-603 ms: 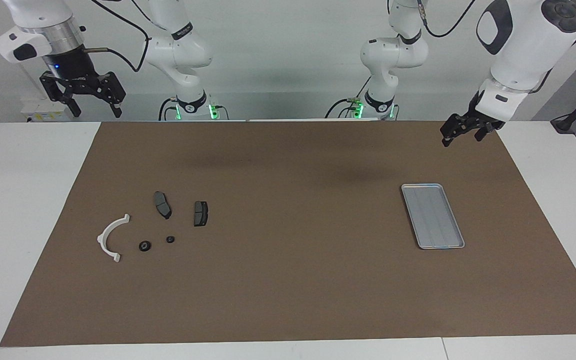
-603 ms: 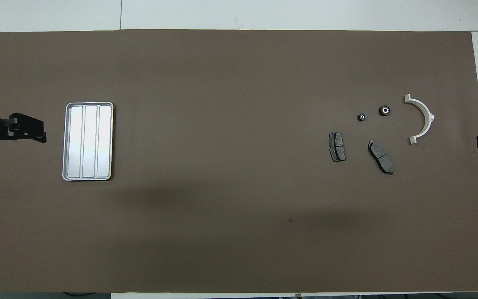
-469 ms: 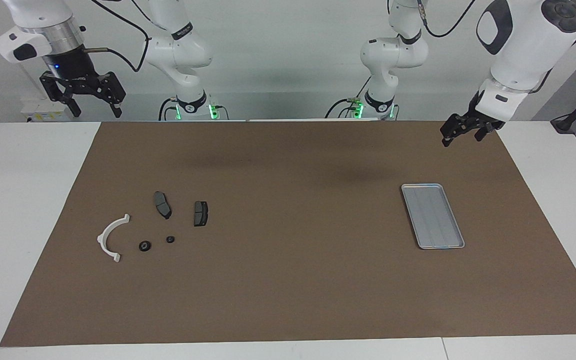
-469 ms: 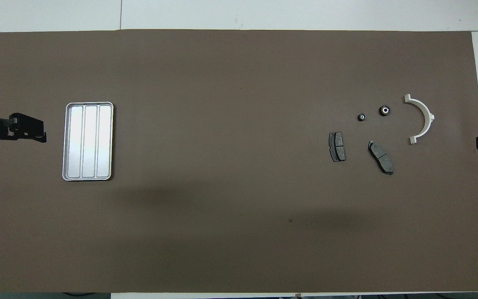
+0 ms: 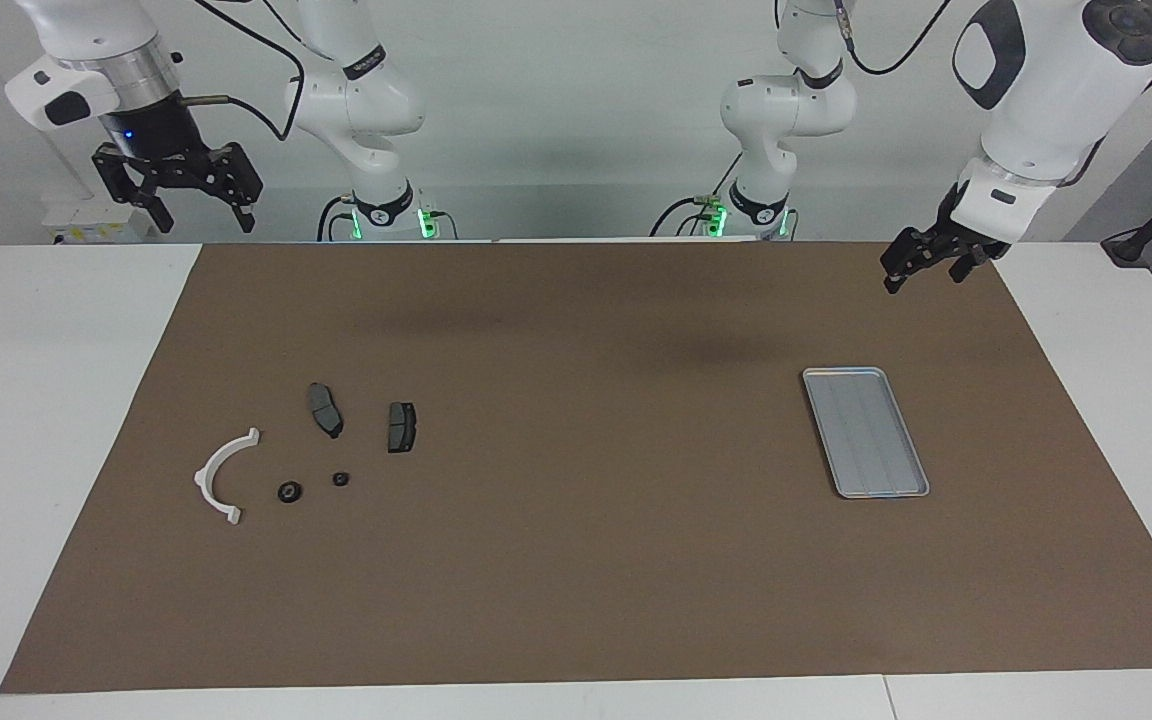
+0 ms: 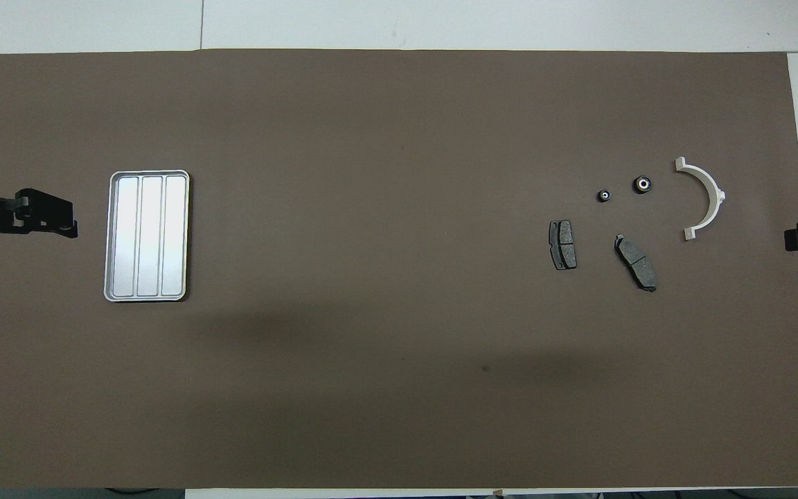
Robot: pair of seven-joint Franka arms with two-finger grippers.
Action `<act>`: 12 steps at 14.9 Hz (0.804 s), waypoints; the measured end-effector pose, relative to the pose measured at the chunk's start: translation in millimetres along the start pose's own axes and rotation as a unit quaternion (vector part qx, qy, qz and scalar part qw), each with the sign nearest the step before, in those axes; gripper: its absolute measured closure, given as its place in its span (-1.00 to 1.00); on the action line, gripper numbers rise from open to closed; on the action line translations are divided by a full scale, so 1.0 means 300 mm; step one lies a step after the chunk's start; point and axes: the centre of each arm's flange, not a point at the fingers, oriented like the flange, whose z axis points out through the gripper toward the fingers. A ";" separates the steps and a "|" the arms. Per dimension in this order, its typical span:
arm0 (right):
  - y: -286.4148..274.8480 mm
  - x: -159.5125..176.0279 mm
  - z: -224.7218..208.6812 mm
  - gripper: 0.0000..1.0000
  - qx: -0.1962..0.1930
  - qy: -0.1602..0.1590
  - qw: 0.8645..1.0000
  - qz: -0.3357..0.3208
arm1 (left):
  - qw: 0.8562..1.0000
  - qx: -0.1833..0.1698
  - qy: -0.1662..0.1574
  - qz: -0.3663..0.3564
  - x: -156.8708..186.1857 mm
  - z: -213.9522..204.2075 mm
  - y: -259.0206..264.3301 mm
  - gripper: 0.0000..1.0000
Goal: Pick bearing gear from pile to tray
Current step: 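Move the right gripper toward the small black bearing in the pile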
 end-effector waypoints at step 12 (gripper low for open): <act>0.021 0.182 0.343 -1.00 -0.001 -0.008 1.000 0.003 | 1.000 0.000 -0.001 0.002 -0.002 0.001 0.007 -1.00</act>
